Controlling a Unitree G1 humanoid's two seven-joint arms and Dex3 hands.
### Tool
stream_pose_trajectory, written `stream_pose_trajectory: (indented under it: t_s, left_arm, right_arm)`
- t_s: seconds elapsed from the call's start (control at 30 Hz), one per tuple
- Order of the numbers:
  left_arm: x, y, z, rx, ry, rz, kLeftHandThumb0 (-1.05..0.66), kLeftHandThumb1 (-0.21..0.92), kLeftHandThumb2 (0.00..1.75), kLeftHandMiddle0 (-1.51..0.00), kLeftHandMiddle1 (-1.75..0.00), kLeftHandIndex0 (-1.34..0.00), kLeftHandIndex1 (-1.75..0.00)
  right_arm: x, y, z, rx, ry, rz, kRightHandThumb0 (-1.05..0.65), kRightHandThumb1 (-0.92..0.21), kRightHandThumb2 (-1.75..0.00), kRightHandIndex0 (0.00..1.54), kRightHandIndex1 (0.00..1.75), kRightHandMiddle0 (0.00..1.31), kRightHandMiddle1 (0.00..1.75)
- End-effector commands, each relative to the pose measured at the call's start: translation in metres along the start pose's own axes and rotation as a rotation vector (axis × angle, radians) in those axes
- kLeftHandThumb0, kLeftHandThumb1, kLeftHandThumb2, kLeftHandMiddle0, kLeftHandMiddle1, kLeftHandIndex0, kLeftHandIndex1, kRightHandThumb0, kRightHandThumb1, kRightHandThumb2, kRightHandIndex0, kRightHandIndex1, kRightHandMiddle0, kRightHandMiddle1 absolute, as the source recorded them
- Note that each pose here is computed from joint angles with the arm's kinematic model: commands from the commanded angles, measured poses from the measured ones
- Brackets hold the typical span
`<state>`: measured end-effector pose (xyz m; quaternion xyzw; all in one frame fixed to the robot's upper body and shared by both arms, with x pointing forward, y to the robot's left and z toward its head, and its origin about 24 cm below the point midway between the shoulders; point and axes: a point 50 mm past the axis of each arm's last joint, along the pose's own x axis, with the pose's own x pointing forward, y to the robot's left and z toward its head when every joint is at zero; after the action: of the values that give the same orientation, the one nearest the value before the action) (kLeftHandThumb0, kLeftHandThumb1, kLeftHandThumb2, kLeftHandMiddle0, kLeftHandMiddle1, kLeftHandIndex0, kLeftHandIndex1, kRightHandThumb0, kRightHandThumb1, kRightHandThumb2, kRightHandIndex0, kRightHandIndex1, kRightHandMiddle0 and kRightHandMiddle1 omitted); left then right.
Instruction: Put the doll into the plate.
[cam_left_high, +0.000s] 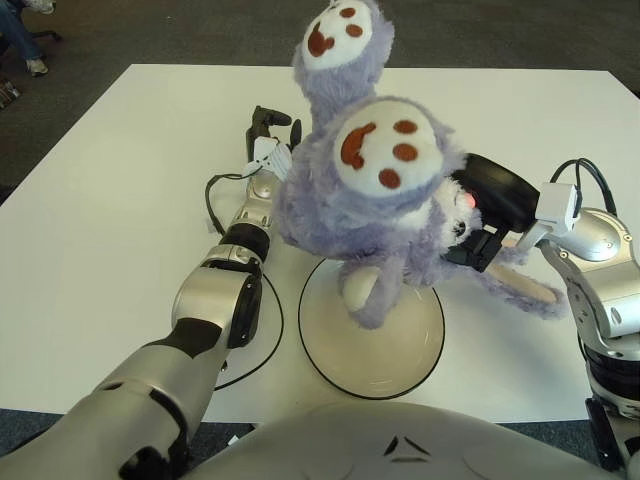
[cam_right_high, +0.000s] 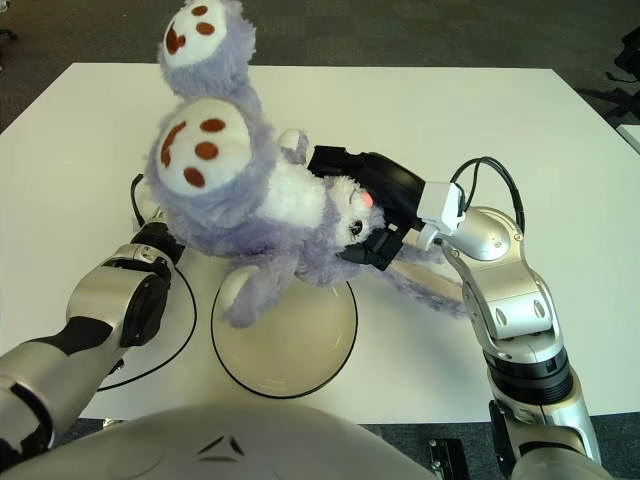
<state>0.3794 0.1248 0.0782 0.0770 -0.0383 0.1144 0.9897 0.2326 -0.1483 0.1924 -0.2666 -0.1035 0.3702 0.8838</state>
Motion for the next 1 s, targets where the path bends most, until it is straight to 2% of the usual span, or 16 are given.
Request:
stream_pose_trajectory:
  t_s: [0.0, 0.17, 0.27, 0.37, 0.43, 0.5, 0.57, 0.67, 0.97]
  left_arm:
    - [0.004, 0.001, 0.006, 0.015, -0.021, 0.004, -0.38, 0.70, 0.82, -0.99, -1.75, -0.33, -1.75]
    - [0.004, 0.001, 0.006, 0.017, -0.015, 0.001, -0.38, 0.70, 0.82, -0.99, -1.75, -0.33, -1.75]
    - [0.004, 0.001, 0.005, 0.019, -0.014, 0.002, -0.38, 0.70, 0.82, -1.00, -1.75, -0.33, -1.75]
    - [0.004, 0.001, 0.005, 0.024, -0.012, 0.003, -0.38, 0.70, 0.82, -1.02, -1.75, -0.33, -1.75]
    - [0.004, 0.001, 0.005, 0.028, -0.011, 0.002, -0.38, 0.71, 0.82, -1.00, -1.75, -0.33, -1.75]
    - [0.004, 0.001, 0.005, 0.029, -0.009, 0.002, -0.38, 0.71, 0.82, -1.00, -1.75, -0.33, -1.75]
    - [0.004, 0.001, 0.005, 0.028, -0.006, 0.001, -0.38, 0.71, 0.82, -1.00, -1.75, -0.33, -1.75]
    - [0.004, 0.001, 0.005, 0.019, -0.005, 0.000, -0.38, 0.71, 0.81, -1.00, -1.75, -0.33, -1.75]
    - [0.003, -0.001, 0.004, 0.010, -0.002, -0.005, -0.38, 0.72, 0.80, -0.97, -1.75, -0.32, -1.75]
  right_arm:
    - [-0.004, -0.003, 0.003, -0.057, 0.013, -0.006, 0.00, -0.17, -1.45, 0.64, 1.75, 0.60, 1.66]
    - [-0.006, -0.005, 0.003, -0.097, 0.043, -0.006, -0.01, -0.31, -1.31, 0.51, 1.74, 0.50, 1.72]
    - [-0.007, -0.005, 0.003, -0.105, 0.050, -0.004, -0.01, -0.40, -1.17, 0.52, 1.74, 0.45, 1.58]
    - [-0.008, -0.006, 0.003, -0.113, 0.054, -0.005, -0.01, -0.50, -1.04, 0.47, 1.74, 0.39, 1.56]
    - [-0.009, -0.006, 0.003, -0.121, 0.055, -0.006, -0.23, -0.61, -0.81, 0.30, 1.61, 0.47, 1.53]
    - [-0.009, -0.006, 0.003, -0.125, 0.056, -0.007, -0.42, -0.51, -0.80, 0.24, 1.53, 0.31, 1.52]
    - [-0.010, -0.007, 0.002, -0.128, 0.058, -0.008, -0.53, -0.44, -0.82, 0.20, 1.48, 0.22, 1.52]
    - [-0.012, -0.008, 0.002, -0.137, 0.063, -0.008, -0.61, -0.39, -0.84, 0.14, 1.38, 0.16, 1.47]
    - [-0.016, -0.007, 0.004, -0.150, 0.063, 0.007, -0.72, -0.43, -0.78, 0.09, 1.05, 0.05, 1.34]
